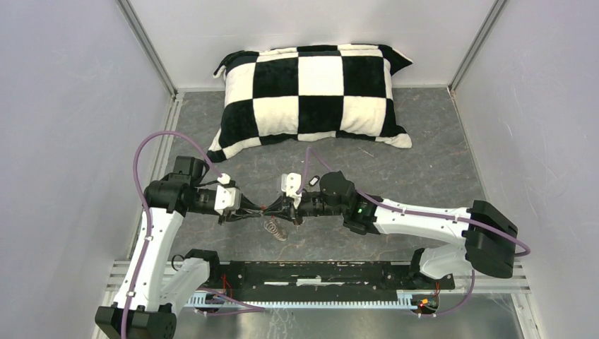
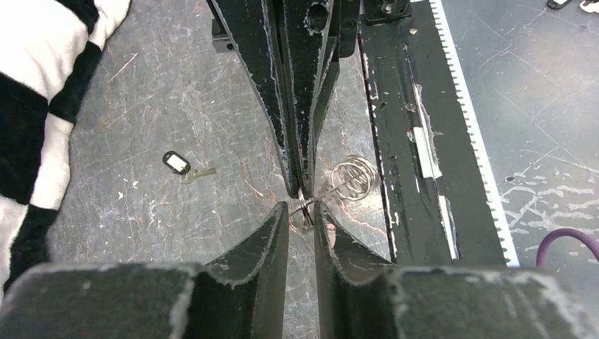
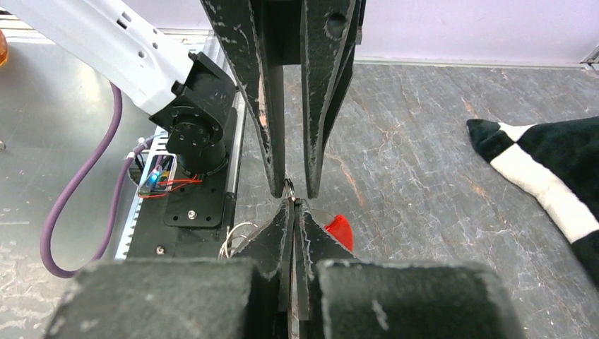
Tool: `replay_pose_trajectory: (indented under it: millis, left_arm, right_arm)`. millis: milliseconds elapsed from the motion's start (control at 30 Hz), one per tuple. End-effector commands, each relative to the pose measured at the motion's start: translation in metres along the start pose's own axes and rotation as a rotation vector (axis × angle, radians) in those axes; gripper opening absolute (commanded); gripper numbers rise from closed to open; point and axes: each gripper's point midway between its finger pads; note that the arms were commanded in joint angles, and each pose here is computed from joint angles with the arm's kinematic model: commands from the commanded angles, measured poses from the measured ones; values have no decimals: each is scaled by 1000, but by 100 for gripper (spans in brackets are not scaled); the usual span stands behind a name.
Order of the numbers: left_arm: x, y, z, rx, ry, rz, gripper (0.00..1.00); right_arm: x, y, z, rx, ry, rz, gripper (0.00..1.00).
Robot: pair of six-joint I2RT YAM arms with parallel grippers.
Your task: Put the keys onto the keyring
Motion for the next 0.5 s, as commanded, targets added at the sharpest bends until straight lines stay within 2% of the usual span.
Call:
replay_pose_trajectory:
  millis: [0,167,400,467]
  left_arm:
    - [4,-5,-2,-10,-20,1,25]
    - [2,-9,-2,-6,-9,-9,29]
    - [8,-1,-1,13,-20,-65,3]
    - [8,-1,-1,17,-22,-84,2]
  right_arm:
    - [46,-18,2,-68,-96,56,1]
    - [47,-19,-1,-63,-82,53,1]
    - [58,-13,-2,-35,-105,57,0]
    - [65,-10,0,-19,-126,57,1]
Point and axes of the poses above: each gripper's point midway between its finger pads, its own z axis back along the fingers, its own y axis along the line the jaws close on, x = y × z, and after that the axes turned 15 degrees about z, right-handed
